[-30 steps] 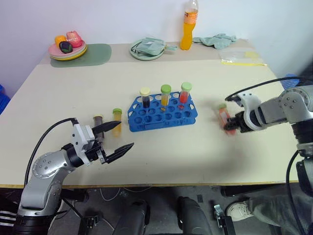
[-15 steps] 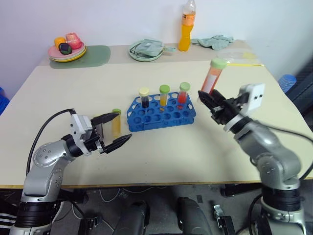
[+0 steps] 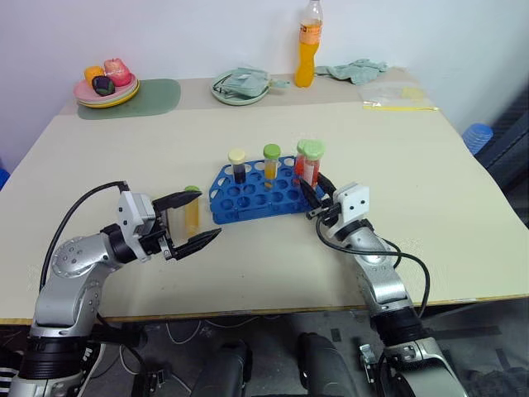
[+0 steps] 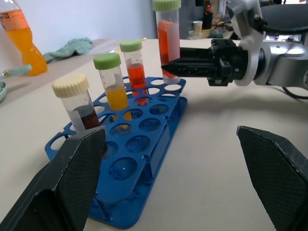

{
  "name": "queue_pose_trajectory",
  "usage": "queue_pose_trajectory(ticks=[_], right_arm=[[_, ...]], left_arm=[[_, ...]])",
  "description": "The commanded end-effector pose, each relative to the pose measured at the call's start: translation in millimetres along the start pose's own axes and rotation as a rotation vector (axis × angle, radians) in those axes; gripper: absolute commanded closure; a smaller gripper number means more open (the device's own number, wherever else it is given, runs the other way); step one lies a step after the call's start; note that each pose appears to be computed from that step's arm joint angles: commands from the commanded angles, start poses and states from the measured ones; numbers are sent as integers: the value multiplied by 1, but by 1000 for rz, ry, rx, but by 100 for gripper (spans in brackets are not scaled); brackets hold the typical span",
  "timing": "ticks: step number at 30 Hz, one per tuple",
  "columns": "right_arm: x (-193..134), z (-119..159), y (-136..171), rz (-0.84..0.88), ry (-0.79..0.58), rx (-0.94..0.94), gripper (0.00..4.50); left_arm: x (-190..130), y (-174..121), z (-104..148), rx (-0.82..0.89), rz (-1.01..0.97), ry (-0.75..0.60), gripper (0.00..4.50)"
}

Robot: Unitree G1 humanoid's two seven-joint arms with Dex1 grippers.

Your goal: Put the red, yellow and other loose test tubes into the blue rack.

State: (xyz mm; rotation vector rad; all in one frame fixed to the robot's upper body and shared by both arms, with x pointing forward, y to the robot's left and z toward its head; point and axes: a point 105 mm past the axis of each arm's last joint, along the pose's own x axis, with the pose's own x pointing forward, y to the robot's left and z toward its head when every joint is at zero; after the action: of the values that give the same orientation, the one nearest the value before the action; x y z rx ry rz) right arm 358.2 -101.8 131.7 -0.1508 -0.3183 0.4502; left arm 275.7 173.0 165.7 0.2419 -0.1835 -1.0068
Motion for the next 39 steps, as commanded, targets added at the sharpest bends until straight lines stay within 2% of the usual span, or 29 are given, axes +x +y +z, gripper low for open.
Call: queue_pose_trajectory(ticks=[1, 21, 39], right_arm=[[4, 11, 2, -3, -55, -6, 366], [6, -5, -8, -37, -14, -10, 366], [2, -7, -1, -18, -13, 18, 366]], left_arm=[[-4, 2, 13, 50, 5, -12, 0], [-6, 4, 19, 62, 3, 0, 0], [-5, 4, 21, 65, 8, 0, 0]])
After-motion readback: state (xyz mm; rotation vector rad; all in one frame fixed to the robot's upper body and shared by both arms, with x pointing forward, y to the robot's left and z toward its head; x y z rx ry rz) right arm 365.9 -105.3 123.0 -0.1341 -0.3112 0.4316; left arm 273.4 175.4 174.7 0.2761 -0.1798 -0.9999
